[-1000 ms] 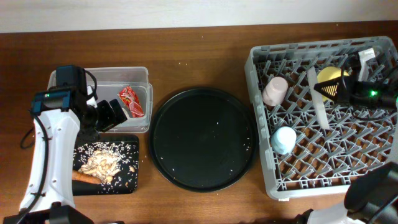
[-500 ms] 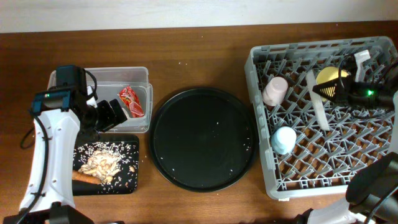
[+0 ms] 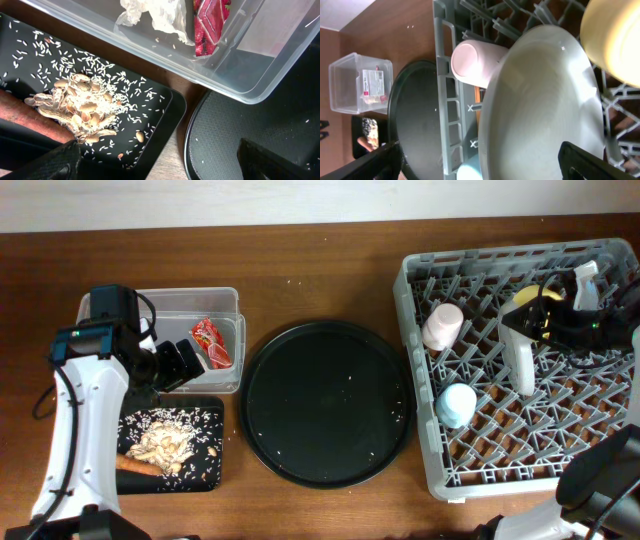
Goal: Sort waste into correct bins and load items into the dishwasher rack
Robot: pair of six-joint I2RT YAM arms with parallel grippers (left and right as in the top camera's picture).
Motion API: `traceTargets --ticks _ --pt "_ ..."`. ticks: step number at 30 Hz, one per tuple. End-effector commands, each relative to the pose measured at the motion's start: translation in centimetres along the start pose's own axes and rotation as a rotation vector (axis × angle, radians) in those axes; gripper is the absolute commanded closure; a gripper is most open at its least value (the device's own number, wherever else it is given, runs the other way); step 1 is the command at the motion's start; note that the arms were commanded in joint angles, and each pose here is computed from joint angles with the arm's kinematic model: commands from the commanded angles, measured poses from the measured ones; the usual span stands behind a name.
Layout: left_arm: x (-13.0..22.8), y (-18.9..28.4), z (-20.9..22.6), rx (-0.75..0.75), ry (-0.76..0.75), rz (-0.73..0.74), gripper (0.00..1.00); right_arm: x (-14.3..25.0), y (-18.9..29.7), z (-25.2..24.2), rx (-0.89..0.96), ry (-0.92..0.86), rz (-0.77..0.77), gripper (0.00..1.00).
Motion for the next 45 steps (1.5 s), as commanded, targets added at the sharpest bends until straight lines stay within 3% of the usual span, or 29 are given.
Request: traceTargets --ticks 1,5,7,12,18,23,33,38,45 --pt "0.1 0.7 0.0 0.009 -0.009 -0.024 0.01 -1.5 2.6 2.2 0.015 -0.001 -0.06 0.02" --pt "0.1 0.7 0.0 0.009 -0.01 -0.024 0.01 -1.4 6.8 7.3 0.103 0.059 -0.06 0.02" --pt "0.1 0.7 0.0 0.009 -0.009 -0.024 0.01 0.6 7.9 12.8 0.085 0.183 -0.013 0.02" --pt "0.1 0.7 0.0 0.009 -0.009 -0.024 0.01 1.7 6.2 14.8 0.087 0.233 0.076 0.02" --pt "0.1 0.7 0.0 0.009 -0.009 -0.024 0.01 3.4 2.8 18.2 0.333 0.38 0.179 0.02" --pt "0.1 0.7 0.0 0.009 -0.009 -0.024 0.01 4.8 1.2 20.8 0.3 0.479 0.227 0.02" --pt "0.1 0.7 0.0 0.009 -0.009 -0.024 0.01 4.9 0.9 21.1 0.296 0.489 0.237 0.02" --pt "0.1 0.7 0.0 0.009 -0.01 -0.024 0.01 6.9 4.9 22.5 0.274 0.539 0.117 0.02" --pt "0.1 0.7 0.0 0.009 -0.009 -0.024 0.01 14.9 16.2 24.5 0.247 0.697 -0.278 0.02"
Point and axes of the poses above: each gripper's point midway between its finger pads, its own y axis back along the fingers, its own z axis along the line the jaws close on, x = y × z, the point moved 10 cm from there along y, back along the fingers, and after that the axes turned 5 degrees about -y, right-handed, at the moved point
